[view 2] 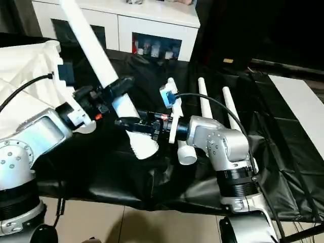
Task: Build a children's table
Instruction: Pick table leg
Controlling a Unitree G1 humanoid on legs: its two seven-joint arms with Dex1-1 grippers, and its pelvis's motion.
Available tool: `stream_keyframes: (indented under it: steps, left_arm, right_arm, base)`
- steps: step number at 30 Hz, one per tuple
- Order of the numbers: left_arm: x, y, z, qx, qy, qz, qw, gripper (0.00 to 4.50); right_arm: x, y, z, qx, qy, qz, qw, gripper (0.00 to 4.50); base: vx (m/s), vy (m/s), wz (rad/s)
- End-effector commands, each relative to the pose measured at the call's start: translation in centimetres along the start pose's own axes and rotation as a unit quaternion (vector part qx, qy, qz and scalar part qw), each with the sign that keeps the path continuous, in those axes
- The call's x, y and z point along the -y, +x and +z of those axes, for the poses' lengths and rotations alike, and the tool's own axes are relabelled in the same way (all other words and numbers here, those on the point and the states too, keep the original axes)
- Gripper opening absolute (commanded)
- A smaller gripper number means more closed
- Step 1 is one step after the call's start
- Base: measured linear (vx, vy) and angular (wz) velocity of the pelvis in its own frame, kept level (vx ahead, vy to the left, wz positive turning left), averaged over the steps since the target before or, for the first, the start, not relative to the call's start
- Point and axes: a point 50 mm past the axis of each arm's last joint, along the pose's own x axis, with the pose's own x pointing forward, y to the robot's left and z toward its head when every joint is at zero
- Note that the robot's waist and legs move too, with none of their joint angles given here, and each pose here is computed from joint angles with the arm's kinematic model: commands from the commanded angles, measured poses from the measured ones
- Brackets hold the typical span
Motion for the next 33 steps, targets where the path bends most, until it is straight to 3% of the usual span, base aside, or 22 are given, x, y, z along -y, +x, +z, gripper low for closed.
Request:
stream_keyframes:
  steps: [1,5,17,19,25,29,33]
  left_arm:
    - [1.2,0.6,0.1,-0.006,-0.002,-0.048,0.999,2.47]
    - [1.2,0.5,0.2,-0.009,-0.003,-0.053,0.999,2.11]
    - [1.2,0.4,0.1,-0.024,0.012,-0.061,0.998,1.91]
    - [1.0,0.4,0.3,-0.023,0.021,-0.057,0.998,1.91]
    - [0.9,0.3,0.6,-0.04,0.061,-0.06,0.996,1.89]
    - [1.2,0.5,0.8,-0.062,0.093,-0.08,0.991,1.88]
    - [1.3,0.7,0.8,-0.071,0.105,-0.092,0.988,1.88]
  right_arm:
    - [-0.1,-0.2,0.2,-0.001,-0.008,-0.003,1.0,1.86]
    - [-0.1,-0.2,0.2,-0.003,-0.01,-0.003,1.0,1.86]
    - [0.2,0.0,0.2,-0.014,-0.031,-0.011,0.999,1.86]
    - [0.4,0.0,0.3,-0.016,-0.035,-0.019,0.999,2.55]
    - [0.6,-0.1,1.0,-0.021,-0.042,-0.023,0.999,3.0]
    - [0.6,-0.4,1.8,-0.061,-0.092,-0.028,0.994,3.39]
    - [0.5,-0.4,2.1,-0.081,-0.099,-0.015,0.992,3.44]
  base:
    - [0.0,0.0,0.0]
    - [0.0,0.0,0.0]
    - [0.0,0.0,0.0]
    - [0.0,0.0,0.0]
    - [0.0,0.0,0.0]
    - [0.0,0.0,0.0]
    - [0.0,0.0,0.0]
